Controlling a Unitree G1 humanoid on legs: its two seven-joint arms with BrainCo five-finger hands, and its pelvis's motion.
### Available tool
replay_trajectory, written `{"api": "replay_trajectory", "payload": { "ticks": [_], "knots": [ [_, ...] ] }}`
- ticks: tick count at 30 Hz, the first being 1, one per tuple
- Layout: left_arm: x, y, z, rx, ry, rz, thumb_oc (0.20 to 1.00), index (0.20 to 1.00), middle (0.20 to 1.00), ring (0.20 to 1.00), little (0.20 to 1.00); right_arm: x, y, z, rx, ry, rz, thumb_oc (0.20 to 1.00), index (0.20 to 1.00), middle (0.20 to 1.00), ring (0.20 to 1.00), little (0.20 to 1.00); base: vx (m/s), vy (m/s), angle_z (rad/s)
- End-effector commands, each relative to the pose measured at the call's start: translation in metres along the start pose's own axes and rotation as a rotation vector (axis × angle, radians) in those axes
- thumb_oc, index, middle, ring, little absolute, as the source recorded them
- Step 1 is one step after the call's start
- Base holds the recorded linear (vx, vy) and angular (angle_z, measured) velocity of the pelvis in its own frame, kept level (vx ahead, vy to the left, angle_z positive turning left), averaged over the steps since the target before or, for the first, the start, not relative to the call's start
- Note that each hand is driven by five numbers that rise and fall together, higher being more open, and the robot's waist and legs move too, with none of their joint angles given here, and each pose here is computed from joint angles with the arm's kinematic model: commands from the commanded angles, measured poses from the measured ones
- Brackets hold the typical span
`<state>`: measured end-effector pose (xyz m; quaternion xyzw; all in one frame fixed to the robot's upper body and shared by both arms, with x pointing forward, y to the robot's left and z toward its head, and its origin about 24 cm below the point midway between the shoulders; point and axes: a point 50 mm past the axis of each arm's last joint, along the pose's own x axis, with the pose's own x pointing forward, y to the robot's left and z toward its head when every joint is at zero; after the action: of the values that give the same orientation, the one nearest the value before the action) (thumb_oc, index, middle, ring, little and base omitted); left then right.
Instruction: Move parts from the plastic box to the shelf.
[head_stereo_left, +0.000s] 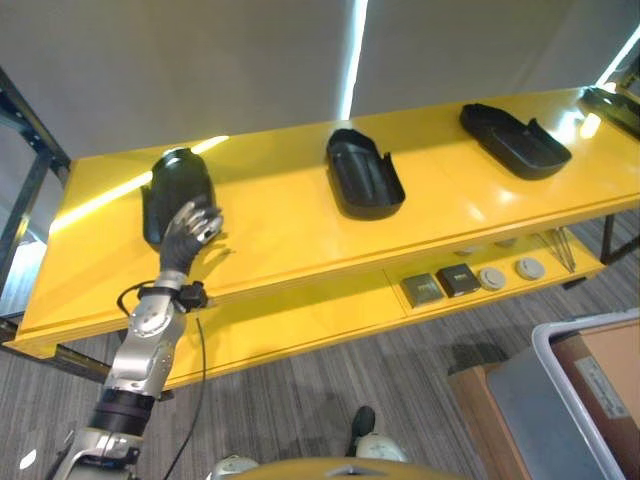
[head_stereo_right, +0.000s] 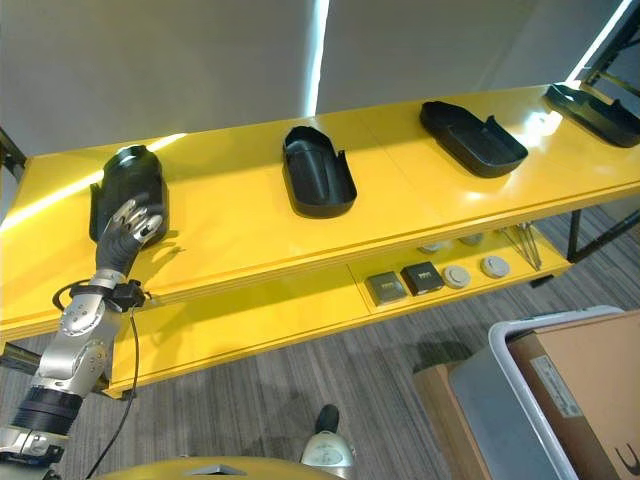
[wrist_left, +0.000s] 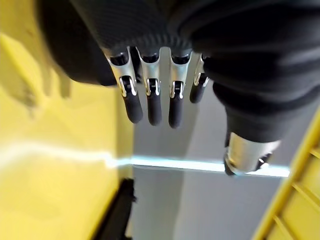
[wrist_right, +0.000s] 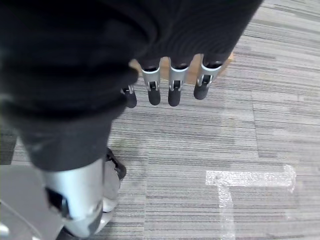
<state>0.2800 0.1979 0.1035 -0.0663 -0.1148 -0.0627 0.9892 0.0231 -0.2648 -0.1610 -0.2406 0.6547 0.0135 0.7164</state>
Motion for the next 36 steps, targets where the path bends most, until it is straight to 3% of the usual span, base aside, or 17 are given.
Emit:
{"api": "replay_trajectory", "payload": {
  "ticks": [1, 2, 4, 7, 16, 19, 22, 28, 30, 31, 34, 36],
  "knots": [
    [0.000, -0.015, 0.028, -0.128, -0.116, -0.212, 1.000, 1.000, 1.000, 1.000, 1.000, 0.001, -0.004, -0.010, -0.005, 0.049, -0.028, 1.000, 1.000, 1.000, 1.000, 1.000, -0.05, 0.077, 0.12],
    [-0.006, -0.026, 0.033, -0.264, -0.119, -0.314, 1.000, 1.000, 1.000, 1.000, 1.000, 0.001, -0.007, -0.010, -0.009, 0.051, -0.036, 1.000, 1.000, 1.000, 1.000, 1.000, -0.03, 0.047, 0.02],
    [-0.010, -0.030, 0.033, -0.354, -0.116, -0.355, 1.000, 1.000, 1.000, 1.000, 1.000, 0.001, -0.009, -0.010, -0.023, 0.051, -0.040, 1.000, 1.000, 1.000, 1.000, 1.000, -0.03, 0.046, 0.12],
    [-0.017, -0.029, 0.026, -0.399, -0.079, -0.322, 1.000, 1.000, 1.000, 1.000, 1.000, 0.002, -0.009, -0.008, -0.050, 0.054, -0.045, 1.000, 1.000, 1.000, 1.000, 1.000, -0.02, 0.029, 0.21],
    [-0.066, 0.010, -0.035, -0.031, 0.181, -0.087, 1.000, 1.000, 1.000, 1.000, 1.000, 0.003, -0.010, 0.000, -0.072, 0.065, -0.040, 1.000, 1.000, 1.000, 1.000, 1.000, -0.02, 0.013, 0.16],
    [-0.094, 0.018, -0.067, -0.125, 0.370, -0.066, 1.000, 1.000, 1.000, 1.000, 1.000, 0.003, -0.018, 0.004, -0.060, 0.071, -0.040, 1.000, 1.000, 1.000, 1.000, 1.000, -0.04, 0.018, 0.34],
    [-0.137, 0.033, -0.111, -0.088, 0.596, 0.082, 1.000, 1.000, 1.000, 1.000, 1.000, 0.003, -0.025, 0.011, -0.050, 0.069, -0.041, 1.000, 1.000, 1.000, 1.000, 1.000, -0.03, 0.006, 0.21],
    [-0.188, 0.041, -0.148, -0.054, 0.846, 0.192, 1.000, 1.000, 1.000, 1.000, 1.000, 0.004, -0.028, 0.017, -0.034, 0.068, -0.041, 1.000, 1.000, 1.000, 1.000, 1.000, -0.02, -0.002, 0.16],
    [-0.215, 0.041, -0.165, -0.024, 0.977, 0.264, 1.000, 1.000, 1.000, 1.000, 1.000, 0.004, -0.028, 0.019, -0.022, 0.069, -0.038, 1.000, 1.000, 1.000, 1.000, 1.000, -0.03, -0.014, 0.18],
    [-0.259, 0.044, -0.183, -0.022, 1.155, 0.401, 1.000, 1.000, 1.000, 1.000, 1.000, 0.004, -0.026, 0.021, -0.016, 0.070, -0.031, 1.000, 1.000, 1.000, 1.000, 1.000, -0.02, -0.014, 0.17],
    [-0.277, 0.045, -0.190, -0.019, 1.229, 0.440, 1.000, 1.000, 1.000, 1.000, 1.000, 0.004, -0.024, 0.026, -0.028, 0.071, -0.026, 1.000, 1.000, 1.000, 1.000, 1.000, 0.01, -0.014, 0.11],
    [-0.269, 0.037, -0.196, -0.038, 1.212, 0.389, 1.000, 1.000, 1.000, 1.000, 1.000, 0.004, -0.021, 0.026, -0.037, 0.072, -0.017, 1.000, 1.000, 1.000, 1.000, 1.000, 0.04, -0.022, 0.06]
  ]
}}
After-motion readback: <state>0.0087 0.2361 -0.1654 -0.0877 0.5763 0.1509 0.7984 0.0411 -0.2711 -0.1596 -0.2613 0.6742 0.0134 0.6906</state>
